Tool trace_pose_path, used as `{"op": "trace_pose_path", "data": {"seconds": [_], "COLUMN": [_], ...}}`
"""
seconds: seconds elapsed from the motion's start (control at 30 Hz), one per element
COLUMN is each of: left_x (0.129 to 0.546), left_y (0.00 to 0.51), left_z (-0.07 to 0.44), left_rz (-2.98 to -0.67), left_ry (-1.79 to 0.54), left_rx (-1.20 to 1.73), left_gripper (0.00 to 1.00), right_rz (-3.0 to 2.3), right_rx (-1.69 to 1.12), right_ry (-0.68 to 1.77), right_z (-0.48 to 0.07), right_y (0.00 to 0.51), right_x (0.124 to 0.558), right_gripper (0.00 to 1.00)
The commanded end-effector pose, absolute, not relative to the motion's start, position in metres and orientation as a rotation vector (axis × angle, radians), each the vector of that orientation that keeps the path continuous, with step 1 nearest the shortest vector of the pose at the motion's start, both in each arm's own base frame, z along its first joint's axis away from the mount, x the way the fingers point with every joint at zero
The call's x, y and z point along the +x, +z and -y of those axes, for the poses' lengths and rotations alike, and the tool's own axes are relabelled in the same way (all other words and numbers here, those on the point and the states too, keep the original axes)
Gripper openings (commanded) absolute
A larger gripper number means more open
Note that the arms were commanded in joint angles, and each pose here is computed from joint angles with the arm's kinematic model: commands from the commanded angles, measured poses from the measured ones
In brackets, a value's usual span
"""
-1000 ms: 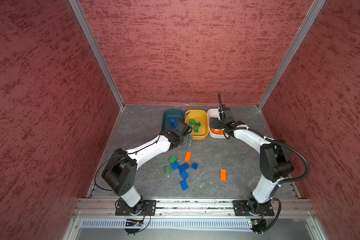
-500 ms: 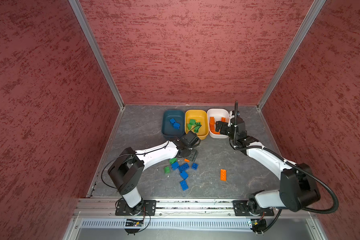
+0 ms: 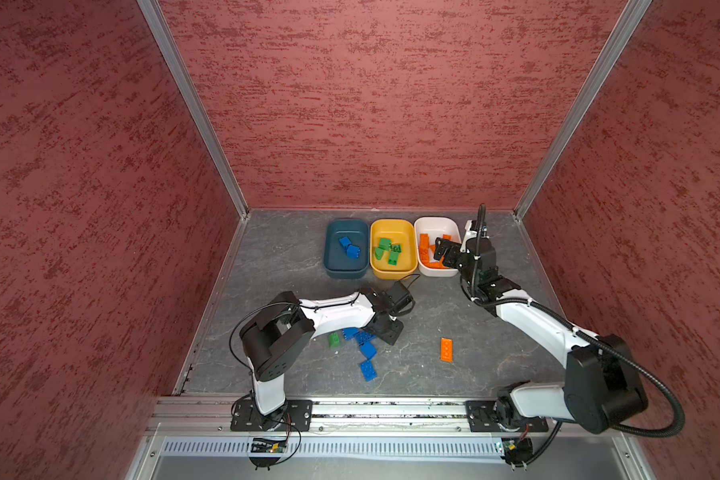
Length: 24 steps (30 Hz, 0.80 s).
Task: Sort the legos into containers by color
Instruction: 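Lower the left gripper onto a blue brick in the pile and grasp it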
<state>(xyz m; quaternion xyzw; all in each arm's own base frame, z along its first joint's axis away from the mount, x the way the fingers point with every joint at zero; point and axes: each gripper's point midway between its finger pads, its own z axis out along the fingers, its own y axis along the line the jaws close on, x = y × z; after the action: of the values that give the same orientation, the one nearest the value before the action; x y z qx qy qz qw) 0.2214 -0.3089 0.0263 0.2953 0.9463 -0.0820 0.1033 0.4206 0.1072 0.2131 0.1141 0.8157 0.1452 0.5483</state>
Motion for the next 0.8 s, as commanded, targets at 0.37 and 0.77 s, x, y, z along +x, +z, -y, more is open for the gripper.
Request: {"op": "trace_pose_path", "data": {"seconds": [0.37,0.77], "left_x": [0.234,0.289], "left_y": [0.023,0.104], "left_z": [0.322,0.297], "left_rz": [-2.723,-2.498], "left_ry": [-0.192,-0.283], "left_rx": [0.875,0.586], "left_gripper": [0.38,0.27], "right_rz": [-1.906,-1.932], "right_rx": [0.276,0.096], "right_ry": [0.357,0.527], "right_z": [-0.106,-0.144], "right_y": [0.226,0.236], "right_x": [0.419,0.418], "right_gripper": [0.99,0.99]}}
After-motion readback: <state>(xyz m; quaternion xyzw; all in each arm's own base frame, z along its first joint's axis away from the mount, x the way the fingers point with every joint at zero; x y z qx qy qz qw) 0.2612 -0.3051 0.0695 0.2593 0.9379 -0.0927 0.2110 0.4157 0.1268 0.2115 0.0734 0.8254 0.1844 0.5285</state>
